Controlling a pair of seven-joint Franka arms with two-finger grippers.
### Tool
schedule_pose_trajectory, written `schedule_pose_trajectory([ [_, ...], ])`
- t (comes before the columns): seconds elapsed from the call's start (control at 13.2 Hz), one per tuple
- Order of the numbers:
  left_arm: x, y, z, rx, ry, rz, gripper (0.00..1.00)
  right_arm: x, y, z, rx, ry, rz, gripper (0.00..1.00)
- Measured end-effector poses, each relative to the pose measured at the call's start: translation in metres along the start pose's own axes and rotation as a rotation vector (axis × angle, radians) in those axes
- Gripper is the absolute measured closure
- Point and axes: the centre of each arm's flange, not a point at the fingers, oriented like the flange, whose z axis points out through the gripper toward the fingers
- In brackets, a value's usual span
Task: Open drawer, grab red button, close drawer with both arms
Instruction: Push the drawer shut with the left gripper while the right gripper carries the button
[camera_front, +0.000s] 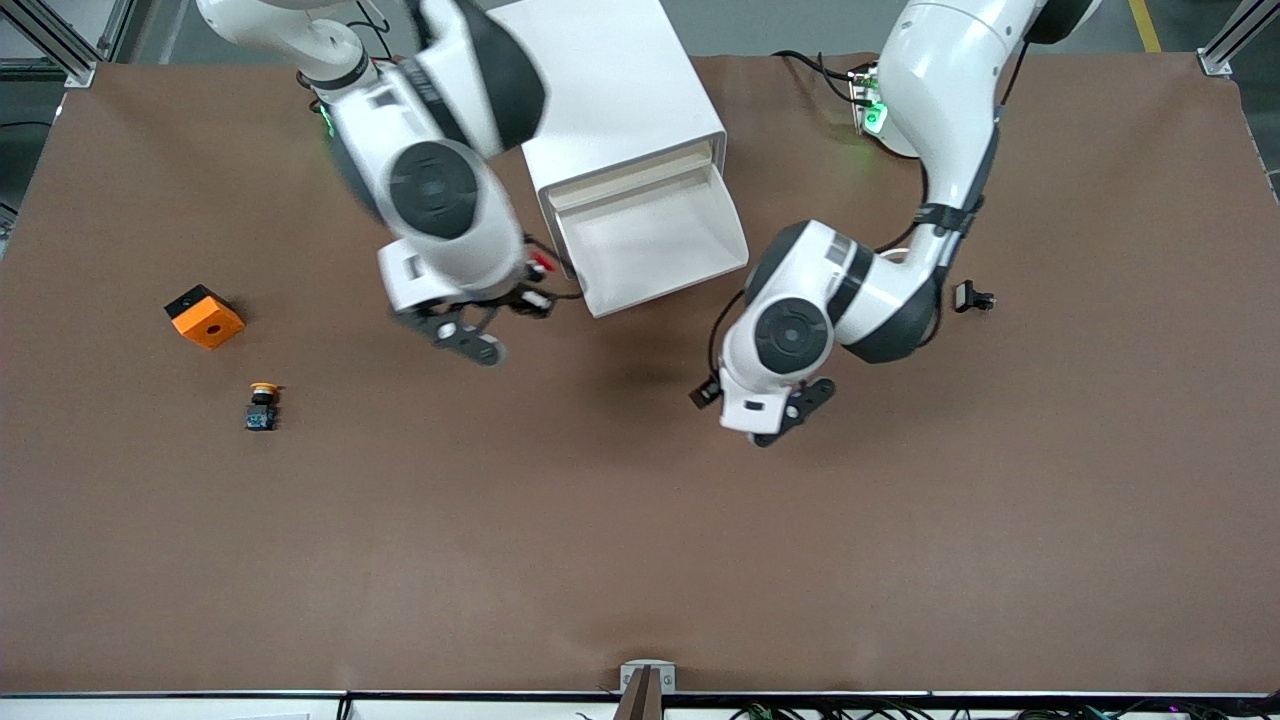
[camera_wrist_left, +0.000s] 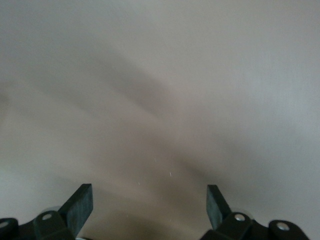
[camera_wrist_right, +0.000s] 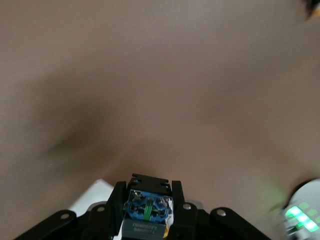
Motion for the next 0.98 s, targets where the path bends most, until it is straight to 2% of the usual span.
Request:
schedule_pose_trajectory([
  [0.23,-0.043,0.004,0.029,0.025,-0.046,0.171,0.00,0.079,0.087,-0.013,0.029,-0.026,-0.227,0.59],
  [0.38,-0.070,0.004,0.038,0.039,-0.076,0.243,0.00,0.124,0.139,-0.006,0.045,-0.029,-0.335,0.59],
  [0.61,-0.114,0.005,0.054,0.064,-0.118,0.312,0.00,0.165,0.179,0.024,0.010,0.024,-0.422,0.59],
  [0.83,-0.155,0.003,0.074,0.094,-0.175,0.362,0.00,0.202,0.212,0.072,0.026,0.088,-0.510,0.59],
  [0.98,-0.178,0.002,0.081,0.096,-0.224,0.376,0.00,0.217,0.226,0.109,0.034,0.133,-0.524,0.59],
])
